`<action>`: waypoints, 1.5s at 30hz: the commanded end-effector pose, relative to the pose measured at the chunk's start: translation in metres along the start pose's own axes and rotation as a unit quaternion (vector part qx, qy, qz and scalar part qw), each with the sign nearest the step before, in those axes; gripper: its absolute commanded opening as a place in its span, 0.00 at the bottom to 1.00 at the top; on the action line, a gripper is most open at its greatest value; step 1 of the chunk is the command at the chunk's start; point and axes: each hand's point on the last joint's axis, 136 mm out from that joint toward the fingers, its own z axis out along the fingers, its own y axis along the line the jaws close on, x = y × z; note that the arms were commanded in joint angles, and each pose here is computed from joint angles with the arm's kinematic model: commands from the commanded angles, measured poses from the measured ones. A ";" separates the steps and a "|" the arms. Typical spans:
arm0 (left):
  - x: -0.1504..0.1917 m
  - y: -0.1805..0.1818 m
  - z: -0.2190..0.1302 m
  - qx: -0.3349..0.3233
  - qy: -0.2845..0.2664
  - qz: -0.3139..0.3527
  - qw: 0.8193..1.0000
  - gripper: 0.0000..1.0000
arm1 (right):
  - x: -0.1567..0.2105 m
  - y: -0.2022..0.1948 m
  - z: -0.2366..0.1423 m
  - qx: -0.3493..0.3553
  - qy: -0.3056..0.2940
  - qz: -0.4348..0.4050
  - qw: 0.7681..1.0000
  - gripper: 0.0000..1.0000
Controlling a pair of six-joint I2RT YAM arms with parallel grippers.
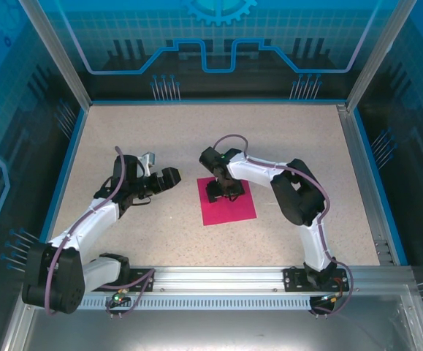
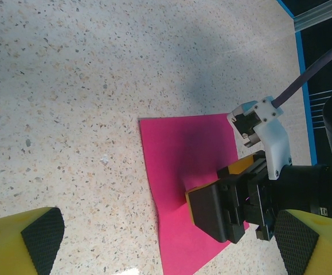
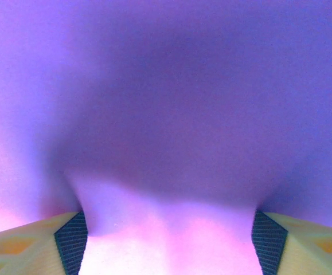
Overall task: Fold a paper plane with a square sheet of paper (pick it up from the middle)
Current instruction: Fold the square sheet of paper in half at the center of the table.
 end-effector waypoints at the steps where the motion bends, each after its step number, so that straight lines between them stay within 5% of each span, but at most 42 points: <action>1: 0.006 -0.006 -0.003 0.010 0.014 0.006 1.000 0.98 | 0.027 0.009 0.029 -0.023 0.059 -0.003 0.998 0.75; 24: 0.003 -0.009 -0.007 0.007 0.009 0.004 1.000 0.99 | 0.006 0.014 -0.046 -0.084 -0.029 0.009 0.996 0.30; 32: 0.003 -0.011 -0.010 0.008 0.007 0.002 1.000 0.98 | 0.000 0.029 -0.095 -0.206 -0.081 0.022 0.975 0.30; 38: 0.002 -0.016 -0.011 0.018 0.006 0.001 1.000 0.99 | -0.007 0.038 -0.140 -0.358 -0.119 0.041 0.925 0.32; 42: 0.007 -0.030 -0.009 0.041 0.022 0.010 0.999 0.98 | -0.006 0.023 -0.124 -0.414 -0.105 0.090 0.900 0.35; 45: 0.017 -0.042 -0.002 0.053 0.043 0.024 0.997 0.98 | 0.004 0.005 -0.090 -0.397 -0.082 0.119 0.906 0.36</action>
